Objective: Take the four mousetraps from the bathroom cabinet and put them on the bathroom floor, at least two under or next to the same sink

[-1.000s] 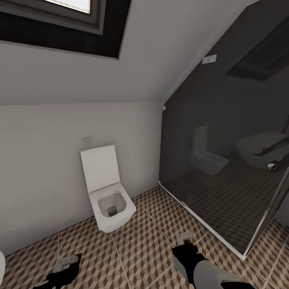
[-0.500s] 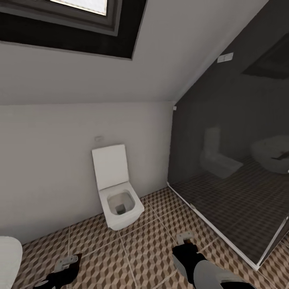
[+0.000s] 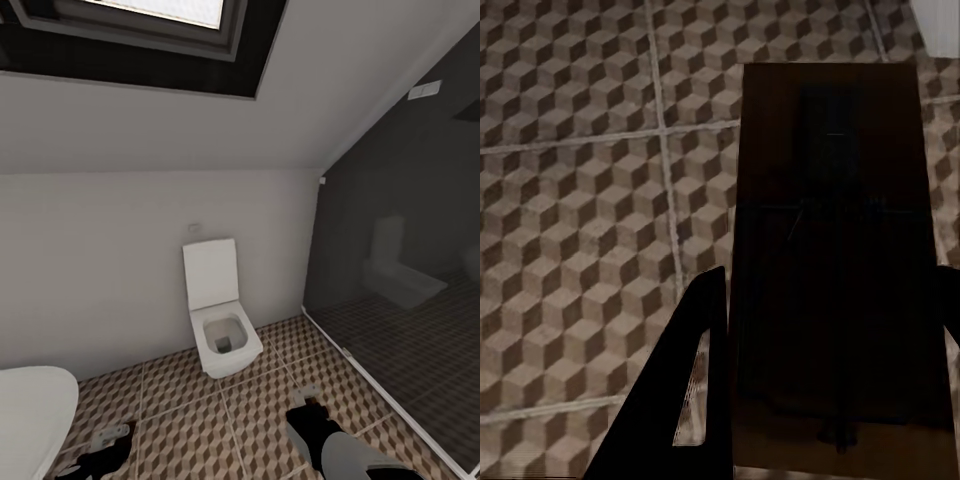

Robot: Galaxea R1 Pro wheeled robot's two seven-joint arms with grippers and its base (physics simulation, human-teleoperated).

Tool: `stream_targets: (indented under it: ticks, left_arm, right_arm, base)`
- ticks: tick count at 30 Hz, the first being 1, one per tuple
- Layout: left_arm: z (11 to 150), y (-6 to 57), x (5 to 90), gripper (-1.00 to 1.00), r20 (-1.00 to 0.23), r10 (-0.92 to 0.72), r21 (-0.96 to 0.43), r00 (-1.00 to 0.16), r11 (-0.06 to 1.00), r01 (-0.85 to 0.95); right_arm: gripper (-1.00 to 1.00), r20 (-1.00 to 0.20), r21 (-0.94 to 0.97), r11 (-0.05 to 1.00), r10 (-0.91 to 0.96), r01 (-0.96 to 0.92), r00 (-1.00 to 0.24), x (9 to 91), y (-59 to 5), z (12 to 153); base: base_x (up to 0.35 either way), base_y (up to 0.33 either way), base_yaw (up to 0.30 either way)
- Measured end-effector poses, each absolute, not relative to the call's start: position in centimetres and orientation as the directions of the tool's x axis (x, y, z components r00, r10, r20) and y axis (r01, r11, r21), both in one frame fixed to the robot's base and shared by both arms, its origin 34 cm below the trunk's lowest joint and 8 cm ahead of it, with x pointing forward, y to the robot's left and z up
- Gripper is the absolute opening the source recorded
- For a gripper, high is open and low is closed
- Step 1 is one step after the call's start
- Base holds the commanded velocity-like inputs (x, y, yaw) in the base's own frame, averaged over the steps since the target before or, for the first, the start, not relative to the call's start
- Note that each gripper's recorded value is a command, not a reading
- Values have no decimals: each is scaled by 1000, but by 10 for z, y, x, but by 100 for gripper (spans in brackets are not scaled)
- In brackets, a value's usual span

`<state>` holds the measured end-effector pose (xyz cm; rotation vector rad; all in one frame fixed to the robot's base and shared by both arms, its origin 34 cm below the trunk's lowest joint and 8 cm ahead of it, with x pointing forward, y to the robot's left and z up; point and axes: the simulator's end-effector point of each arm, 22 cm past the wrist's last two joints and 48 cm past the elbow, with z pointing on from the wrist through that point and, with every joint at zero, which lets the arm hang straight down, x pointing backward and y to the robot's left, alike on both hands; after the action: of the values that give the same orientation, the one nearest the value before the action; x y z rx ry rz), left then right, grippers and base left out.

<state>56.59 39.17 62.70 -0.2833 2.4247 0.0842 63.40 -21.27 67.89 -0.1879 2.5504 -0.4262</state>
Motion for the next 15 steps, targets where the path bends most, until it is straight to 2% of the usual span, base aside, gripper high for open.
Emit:
stream_targets:
  ticks: [9, 15]
  left_arm:
    - [634, 426, 563, -100, -656, -211, -2, -725, 961, -278]
    - [636, 436, 563, -100, -662, -249, -18, -707, 948, -317]
  right_arm:
    - [-100, -494, -336, 941, -216, -44, -842, 635, -213, 680]
    - [-100, -493, -322, 946, -204, -41, -846, 635, -211, 679]
  base:
    - [0, 0, 269]
    - [0, 0, 95]
